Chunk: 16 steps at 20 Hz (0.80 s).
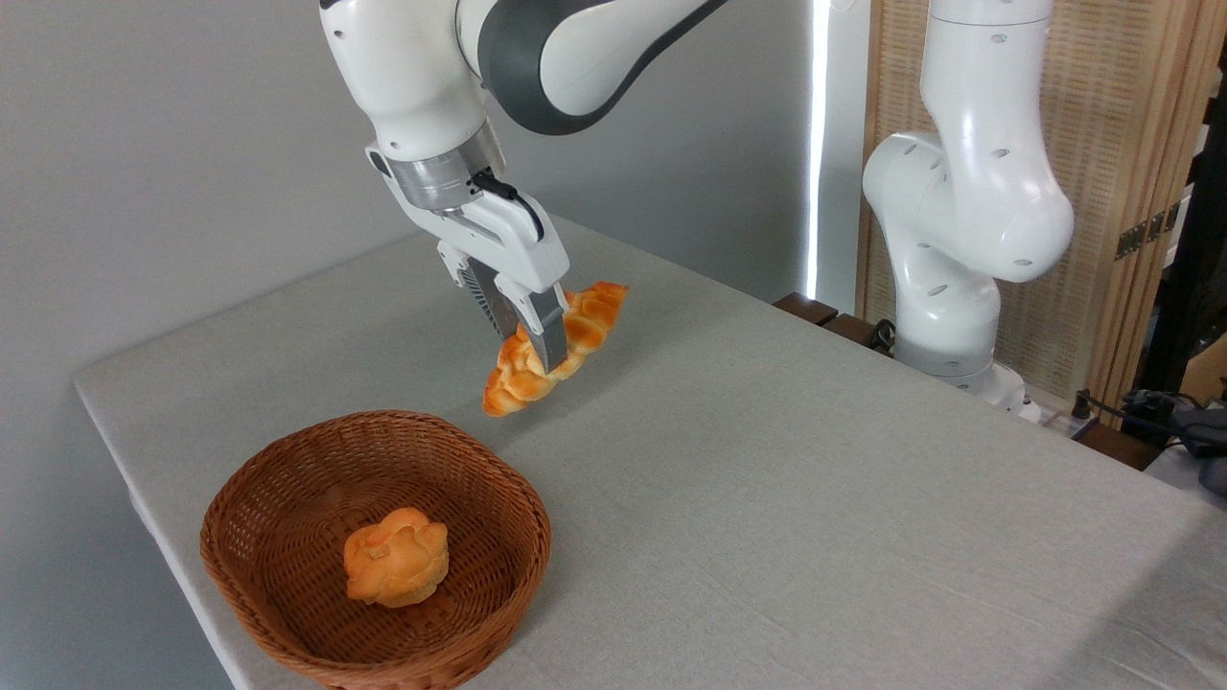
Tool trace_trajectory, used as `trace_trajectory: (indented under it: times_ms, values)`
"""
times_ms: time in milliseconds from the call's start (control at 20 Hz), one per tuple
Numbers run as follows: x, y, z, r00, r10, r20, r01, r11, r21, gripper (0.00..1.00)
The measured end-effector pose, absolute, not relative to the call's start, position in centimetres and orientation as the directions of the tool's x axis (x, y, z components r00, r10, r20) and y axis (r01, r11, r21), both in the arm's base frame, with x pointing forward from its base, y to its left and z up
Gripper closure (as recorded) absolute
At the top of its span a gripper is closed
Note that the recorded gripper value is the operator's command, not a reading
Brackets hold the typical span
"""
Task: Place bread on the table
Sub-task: 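Lower the roll onto the tablecloth and open the gripper, then raise the open gripper away from the roll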
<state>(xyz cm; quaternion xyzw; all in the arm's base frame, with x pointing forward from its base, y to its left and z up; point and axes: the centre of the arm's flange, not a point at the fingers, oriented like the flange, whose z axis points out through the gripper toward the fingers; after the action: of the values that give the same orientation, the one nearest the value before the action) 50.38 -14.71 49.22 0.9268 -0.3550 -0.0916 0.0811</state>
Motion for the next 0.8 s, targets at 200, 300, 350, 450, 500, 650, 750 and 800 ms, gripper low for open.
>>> trace_trajectory:
  times_ms: [200, 300, 350, 450, 500, 650, 750, 800]
  values:
    - [50.3, -15.4, 48.7, 0.722, -0.682, -0.118, -0.651, -0.727, 0.218, 0.0]
    - [50.4, -15.4, 48.7, 0.722, -0.682, -0.116, -0.652, -0.727, 0.217, 0.0]
    - [50.4, -15.4, 48.7, 0.722, -0.682, -0.116, -0.652, -0.727, 0.217, 0.0]
    - [50.5, -15.4, 48.8, 0.724, -0.681, -0.11, -0.652, -0.727, 0.213, 0.0]
    - [50.6, -15.5, 48.9, 0.726, -0.68, -0.098, -0.654, -0.728, 0.207, 0.0]
    - [51.6, -15.6, 50.0, 0.739, -0.674, -0.016, -0.663, -0.731, 0.16, 0.0]
    - [52.3, -15.5, 51.1, 0.738, -0.675, 0.03, -0.673, -0.731, 0.116, 0.0]
    - [52.8, -15.4, 52.0, 0.734, -0.677, 0.057, -0.679, -0.729, 0.078, 0.0]
